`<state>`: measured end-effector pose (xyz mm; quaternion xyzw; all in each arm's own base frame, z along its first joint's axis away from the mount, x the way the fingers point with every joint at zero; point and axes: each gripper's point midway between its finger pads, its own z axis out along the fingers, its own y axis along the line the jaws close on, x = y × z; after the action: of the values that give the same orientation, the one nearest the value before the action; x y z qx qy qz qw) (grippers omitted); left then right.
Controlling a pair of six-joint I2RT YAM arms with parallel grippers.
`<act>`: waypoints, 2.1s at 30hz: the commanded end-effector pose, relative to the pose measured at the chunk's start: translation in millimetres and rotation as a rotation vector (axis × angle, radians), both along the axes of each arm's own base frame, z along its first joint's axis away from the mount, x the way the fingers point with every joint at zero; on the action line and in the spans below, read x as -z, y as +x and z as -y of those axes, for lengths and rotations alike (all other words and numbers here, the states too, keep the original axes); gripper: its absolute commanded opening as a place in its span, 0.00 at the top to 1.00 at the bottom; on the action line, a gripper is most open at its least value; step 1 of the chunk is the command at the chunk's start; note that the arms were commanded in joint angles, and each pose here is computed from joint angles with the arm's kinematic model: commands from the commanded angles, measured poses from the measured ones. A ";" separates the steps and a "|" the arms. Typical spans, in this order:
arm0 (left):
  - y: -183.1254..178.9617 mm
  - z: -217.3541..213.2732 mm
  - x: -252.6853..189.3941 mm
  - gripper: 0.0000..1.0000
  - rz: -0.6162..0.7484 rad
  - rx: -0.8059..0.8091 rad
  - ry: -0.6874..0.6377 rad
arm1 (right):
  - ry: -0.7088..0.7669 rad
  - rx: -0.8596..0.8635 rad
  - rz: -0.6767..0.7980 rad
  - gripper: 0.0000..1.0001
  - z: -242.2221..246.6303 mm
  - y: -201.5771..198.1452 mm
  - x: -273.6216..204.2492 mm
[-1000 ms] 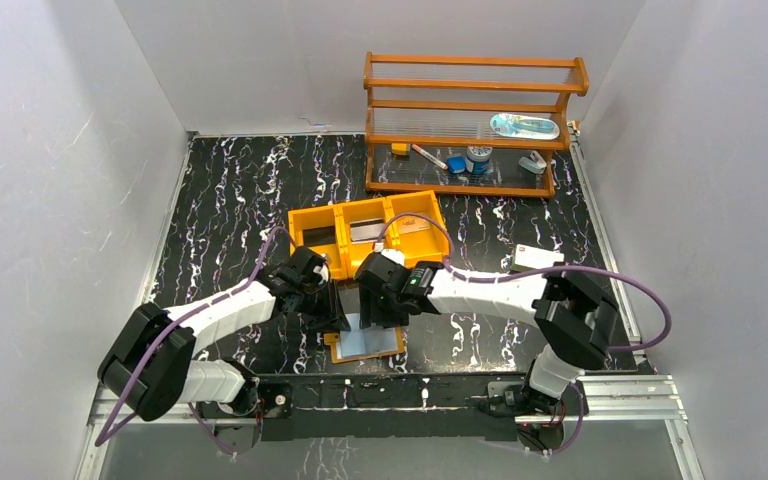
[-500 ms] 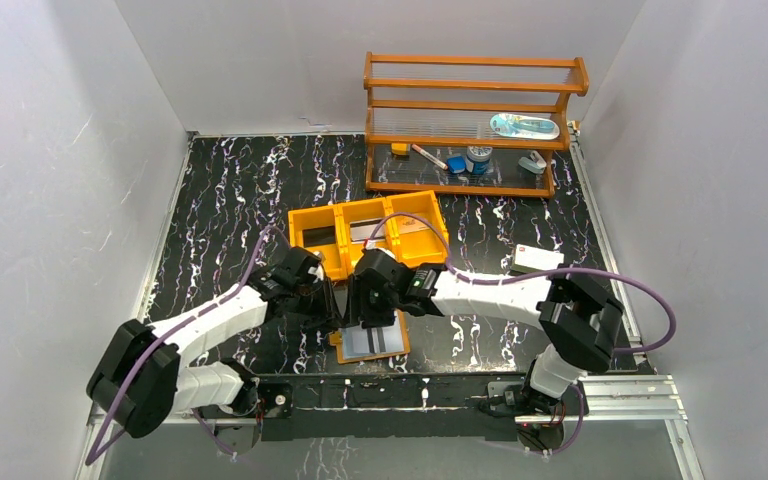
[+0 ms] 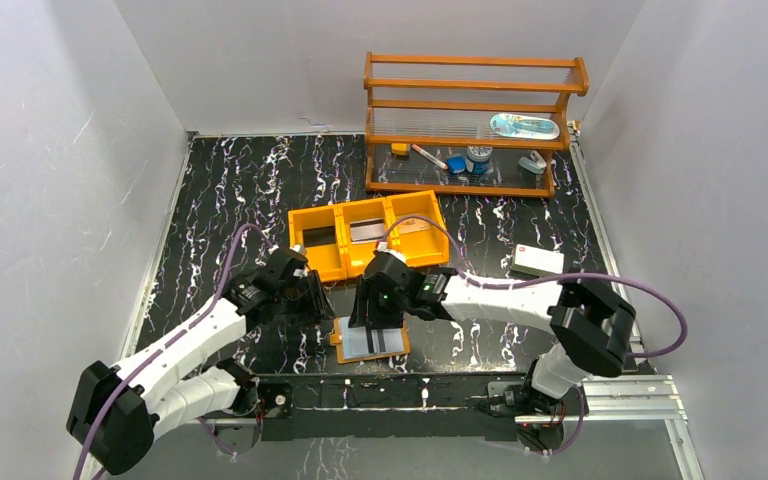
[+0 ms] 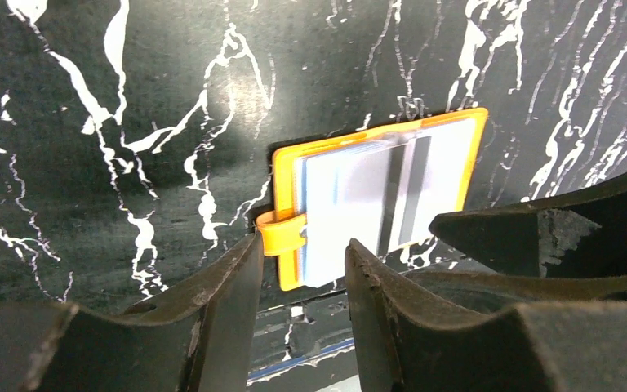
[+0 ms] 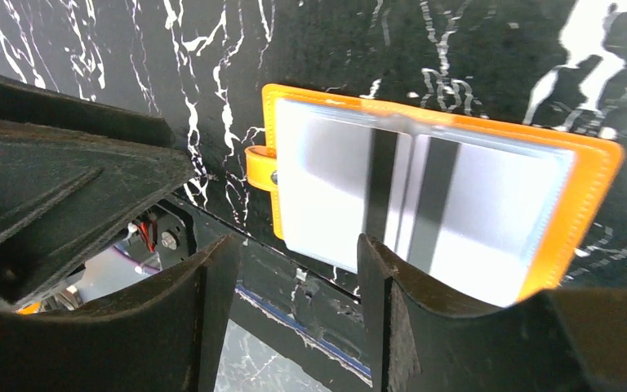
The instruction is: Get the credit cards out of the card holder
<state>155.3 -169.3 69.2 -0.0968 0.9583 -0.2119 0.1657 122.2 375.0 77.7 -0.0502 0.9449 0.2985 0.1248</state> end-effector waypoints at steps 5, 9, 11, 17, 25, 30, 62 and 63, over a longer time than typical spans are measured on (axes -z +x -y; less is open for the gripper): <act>4.4 28.7 -26.0 0.56 0.019 0.127 -0.107 | 0.022 0.200 0.063 0.34 37.0 24.4 -13.4; -1.7 45.9 -26.3 0.55 -0.023 0.189 -0.186 | 0.078 0.244 0.056 0.34 45.8 27.3 -14.7; -4.0 52.6 -27.2 0.56 -0.034 0.216 -0.221 | 0.131 0.232 0.036 0.35 42.6 25.0 -15.8; -11.9 67.3 -27.1 0.60 -0.078 0.302 -0.290 | 0.248 0.162 -0.035 0.42 27.7 14.3 -13.5; -22.3 61.1 -1.4 0.65 -0.166 0.296 -0.247 | 0.235 0.109 -0.102 0.48 18.0 5.1 -0.2; -26.5 56.9 12.5 0.67 -0.203 0.294 -0.213 | 0.215 0.118 -0.115 0.48 21.0 4.1 6.6; -44.0 32.9 56.2 0.80 -0.291 0.262 -0.070 | 0.287 0.099 -0.214 0.62 16.5 -3.4 30.2; -44.4 33.2 56.3 0.80 -0.292 0.265 -0.070 | 0.295 0.096 -0.214 0.63 15.8 -3.7 29.2</act>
<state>121.7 -215.5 26.3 -0.0035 0.9590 -0.2834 0.0074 117.0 350.9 38.8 0.0496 0.9146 0.3990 0.0430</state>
